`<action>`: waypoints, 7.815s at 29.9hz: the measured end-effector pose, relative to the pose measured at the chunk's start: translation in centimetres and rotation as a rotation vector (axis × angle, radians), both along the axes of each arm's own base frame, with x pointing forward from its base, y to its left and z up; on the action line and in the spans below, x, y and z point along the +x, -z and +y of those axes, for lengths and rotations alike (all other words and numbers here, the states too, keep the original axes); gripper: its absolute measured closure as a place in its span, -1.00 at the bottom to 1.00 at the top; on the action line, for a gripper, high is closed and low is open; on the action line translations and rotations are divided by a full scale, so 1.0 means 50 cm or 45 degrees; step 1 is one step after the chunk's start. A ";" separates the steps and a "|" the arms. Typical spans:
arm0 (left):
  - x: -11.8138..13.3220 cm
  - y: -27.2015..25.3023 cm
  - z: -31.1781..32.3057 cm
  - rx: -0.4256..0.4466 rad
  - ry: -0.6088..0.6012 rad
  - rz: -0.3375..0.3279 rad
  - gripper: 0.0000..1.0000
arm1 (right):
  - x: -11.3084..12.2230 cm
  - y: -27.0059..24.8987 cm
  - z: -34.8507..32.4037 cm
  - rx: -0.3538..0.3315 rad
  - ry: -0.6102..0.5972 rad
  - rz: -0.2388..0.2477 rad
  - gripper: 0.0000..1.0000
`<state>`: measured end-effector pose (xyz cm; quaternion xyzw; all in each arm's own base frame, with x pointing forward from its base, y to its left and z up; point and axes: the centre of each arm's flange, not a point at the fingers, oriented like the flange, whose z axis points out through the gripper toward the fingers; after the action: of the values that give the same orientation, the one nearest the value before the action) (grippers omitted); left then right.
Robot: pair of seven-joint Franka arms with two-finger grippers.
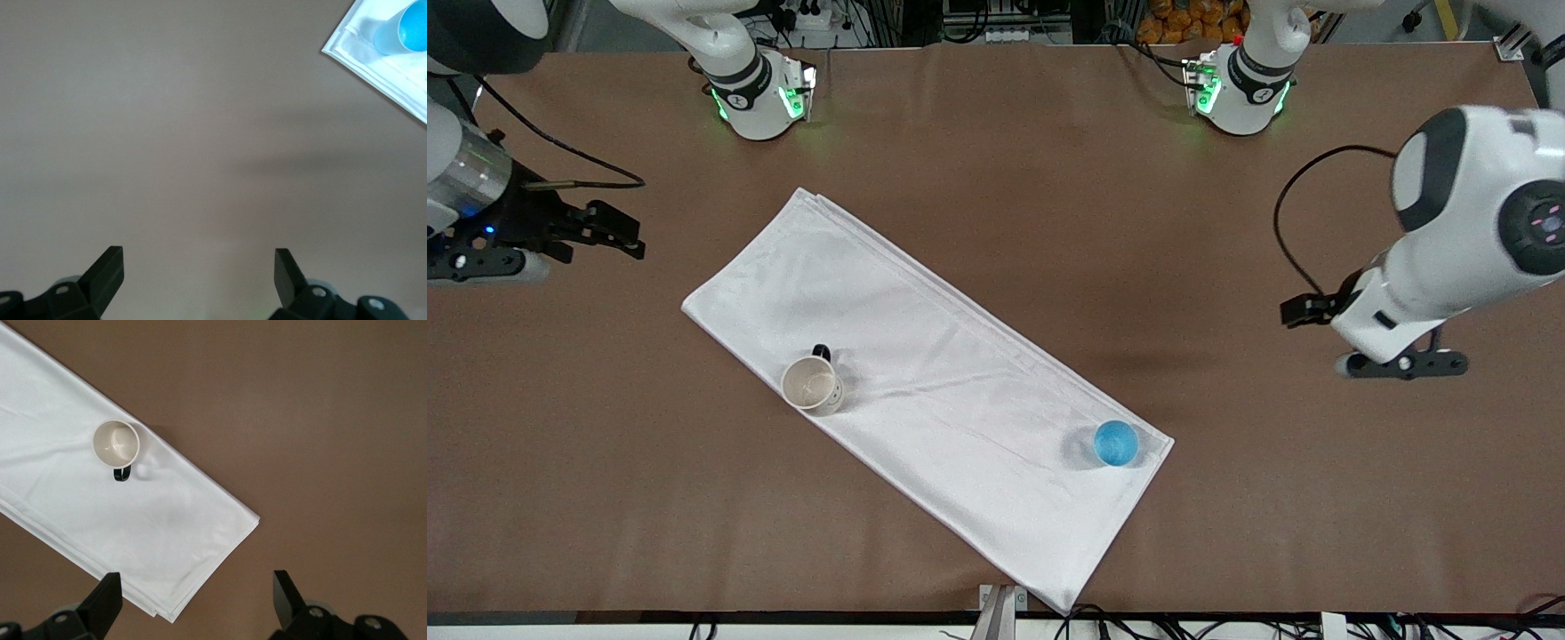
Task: Place blue cup into white mug on table
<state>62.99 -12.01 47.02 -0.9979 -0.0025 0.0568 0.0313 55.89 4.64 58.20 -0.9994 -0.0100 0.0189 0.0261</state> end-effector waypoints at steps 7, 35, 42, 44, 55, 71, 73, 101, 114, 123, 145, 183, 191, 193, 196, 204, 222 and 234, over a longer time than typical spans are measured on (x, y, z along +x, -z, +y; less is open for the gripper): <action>0.039 0.102 -0.100 0.013 -0.064 -0.044 -1.00 | -0.003 0.102 0.085 0.003 0.016 -0.036 -1.00; 0.086 0.276 -0.253 -0.159 -0.327 -0.182 -1.00 | -0.021 0.434 0.289 -0.077 0.084 -0.085 -1.00; 0.097 0.326 -0.270 -0.180 -0.364 -0.228 -1.00 | -0.010 0.517 0.308 -0.073 0.072 -0.091 -1.00; 0.099 0.340 -0.277 -0.187 -0.382 -0.246 -1.00 | -0.007 0.536 0.311 -0.071 0.073 -0.093 -1.00; 0.110 0.377 -0.291 -0.211 -0.424 -0.306 -1.00 | 0.009 0.634 0.316 -0.059 0.076 -0.118 -0.99; 0.115 0.425 -0.316 -0.247 -0.485 -0.374 -1.00 | 0.022 0.685 0.312 -0.045 0.080 -0.166 -0.19; 0.114 0.432 -0.319 -0.248 -0.485 -0.376 -1.00 | 0.022 0.687 0.311 -0.046 0.080 -0.167 0.01; 0.106 0.460 -0.351 -0.271 -0.614 -0.396 0.95 | 0.049 0.546 0.481 -0.048 0.124 -0.147 0.62; 0.126 0.388 -0.298 -0.223 -0.510 -0.349 0.93 | 0.050 0.532 0.497 -0.041 0.149 -0.156 0.62; 0.109 0.305 -0.212 -0.144 -0.349 -0.172 0.93 | 0.041 0.519 0.532 -0.028 0.165 -0.170 0.62; 0.049 0.208 -0.107 -0.103 -0.182 -0.049 0.93 | -0.030 0.494 0.676 0.015 0.256 -0.187 0.62; -0.015 0.160 -0.074 -0.011 -0.076 -0.066 0.93 | -0.322 0.622 1.174 0.047 0.316 -0.160 0.62; -0.016 0.161 -0.074 -0.010 -0.076 -0.064 0.93 | -0.342 0.672 1.210 0.027 0.301 -0.195 0.62; -0.016 0.161 -0.074 -0.009 -0.076 -0.063 0.93 | -0.344 0.679 1.214 0.026 0.297 -0.197 0.62; -0.016 0.161 -0.074 -0.009 -0.076 -0.062 0.93 | -0.350 0.680 1.220 0.029 0.287 -0.202 0.59; -0.017 0.162 -0.074 -0.009 -0.076 -0.060 0.93 | -0.359 0.658 1.237 0.040 0.258 -0.246 0.21; -0.055 0.162 -0.199 -0.022 -0.195 -0.061 0.93 | -0.330 0.434 1.205 0.020 0.288 -0.282 -1.00; -0.062 0.162 -0.219 -0.024 -0.225 -0.061 0.93 | -0.249 0.173 1.029 -0.118 0.128 -0.254 -1.00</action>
<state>59.89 -22.96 38.91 -0.9951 -0.0908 0.0356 0.0166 43.46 56.08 49.55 -0.9957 0.0384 -0.0815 -0.0205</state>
